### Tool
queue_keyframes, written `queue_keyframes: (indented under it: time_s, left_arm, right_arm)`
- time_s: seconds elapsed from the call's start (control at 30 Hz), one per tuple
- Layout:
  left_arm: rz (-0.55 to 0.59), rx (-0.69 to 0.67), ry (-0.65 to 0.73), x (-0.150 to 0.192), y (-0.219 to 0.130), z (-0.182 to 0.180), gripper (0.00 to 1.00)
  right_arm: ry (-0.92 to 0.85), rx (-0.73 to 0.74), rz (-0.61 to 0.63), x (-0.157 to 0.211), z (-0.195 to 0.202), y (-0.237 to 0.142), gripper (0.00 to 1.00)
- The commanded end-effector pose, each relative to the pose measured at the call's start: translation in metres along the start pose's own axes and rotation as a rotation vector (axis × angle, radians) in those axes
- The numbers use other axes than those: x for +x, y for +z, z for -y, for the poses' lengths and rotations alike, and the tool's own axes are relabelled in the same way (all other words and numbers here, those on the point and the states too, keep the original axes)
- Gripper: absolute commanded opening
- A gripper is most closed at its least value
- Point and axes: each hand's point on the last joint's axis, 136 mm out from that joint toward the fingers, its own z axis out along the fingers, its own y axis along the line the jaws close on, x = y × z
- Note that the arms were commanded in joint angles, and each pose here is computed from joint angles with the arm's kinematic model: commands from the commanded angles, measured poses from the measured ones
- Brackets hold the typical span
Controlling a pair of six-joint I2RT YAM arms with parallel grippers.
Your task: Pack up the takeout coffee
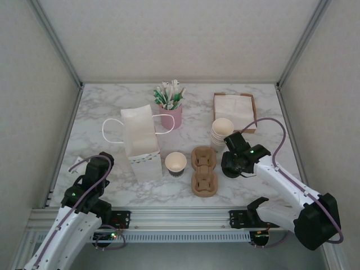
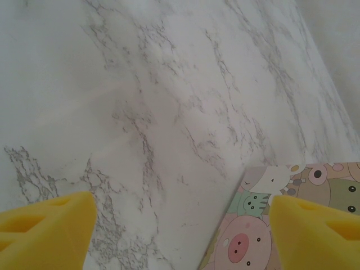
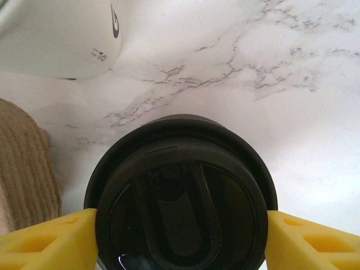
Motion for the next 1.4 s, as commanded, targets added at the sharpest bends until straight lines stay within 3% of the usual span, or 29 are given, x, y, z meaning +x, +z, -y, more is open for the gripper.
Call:
queue_keyframes:
  time_s: [0.0,1.37]
  left_arm:
    - [0.008,-0.006,-0.121,0.0006,0.0015,-0.0031,0.8]
    - [0.0,-0.009,-0.123,0.0036,0.0033,-0.0047,0.81]
  right_arm:
    - [0.035,0.029,-0.038,0.0067,0.0038,0.0097,0.72]
    - [0.077,0.019,-0.079,0.0142,0.0009,0.0142,0.81]
